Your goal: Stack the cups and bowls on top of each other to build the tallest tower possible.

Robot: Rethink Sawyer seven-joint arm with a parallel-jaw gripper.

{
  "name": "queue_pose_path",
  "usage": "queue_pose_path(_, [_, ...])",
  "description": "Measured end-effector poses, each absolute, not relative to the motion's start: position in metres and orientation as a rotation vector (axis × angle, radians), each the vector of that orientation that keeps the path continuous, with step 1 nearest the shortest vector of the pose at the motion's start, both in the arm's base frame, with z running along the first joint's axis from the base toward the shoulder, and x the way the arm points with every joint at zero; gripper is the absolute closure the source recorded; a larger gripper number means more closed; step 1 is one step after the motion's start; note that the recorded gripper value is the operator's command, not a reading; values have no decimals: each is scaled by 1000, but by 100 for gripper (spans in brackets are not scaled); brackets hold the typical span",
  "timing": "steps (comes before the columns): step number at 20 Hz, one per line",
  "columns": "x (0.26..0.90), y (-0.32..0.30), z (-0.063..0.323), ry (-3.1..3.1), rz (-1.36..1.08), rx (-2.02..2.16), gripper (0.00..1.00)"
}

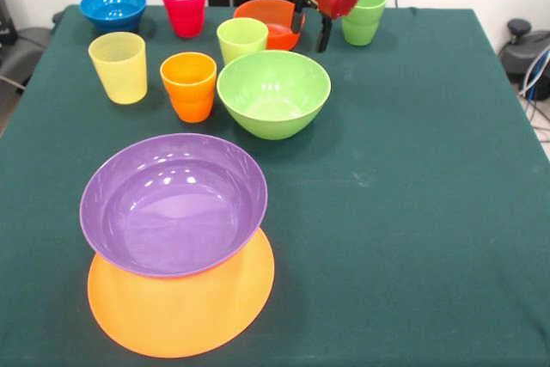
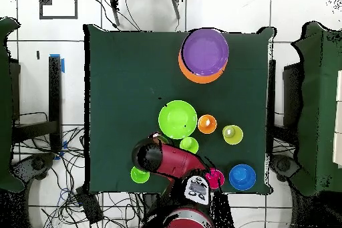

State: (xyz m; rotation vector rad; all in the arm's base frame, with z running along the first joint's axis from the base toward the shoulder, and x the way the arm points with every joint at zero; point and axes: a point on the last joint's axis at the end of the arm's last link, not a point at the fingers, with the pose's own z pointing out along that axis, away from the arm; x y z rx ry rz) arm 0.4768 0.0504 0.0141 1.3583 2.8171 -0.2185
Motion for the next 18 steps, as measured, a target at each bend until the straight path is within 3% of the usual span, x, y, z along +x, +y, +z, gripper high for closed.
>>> queue_pose_path(18, [456, 44, 15, 2844, -227, 1388, 0])
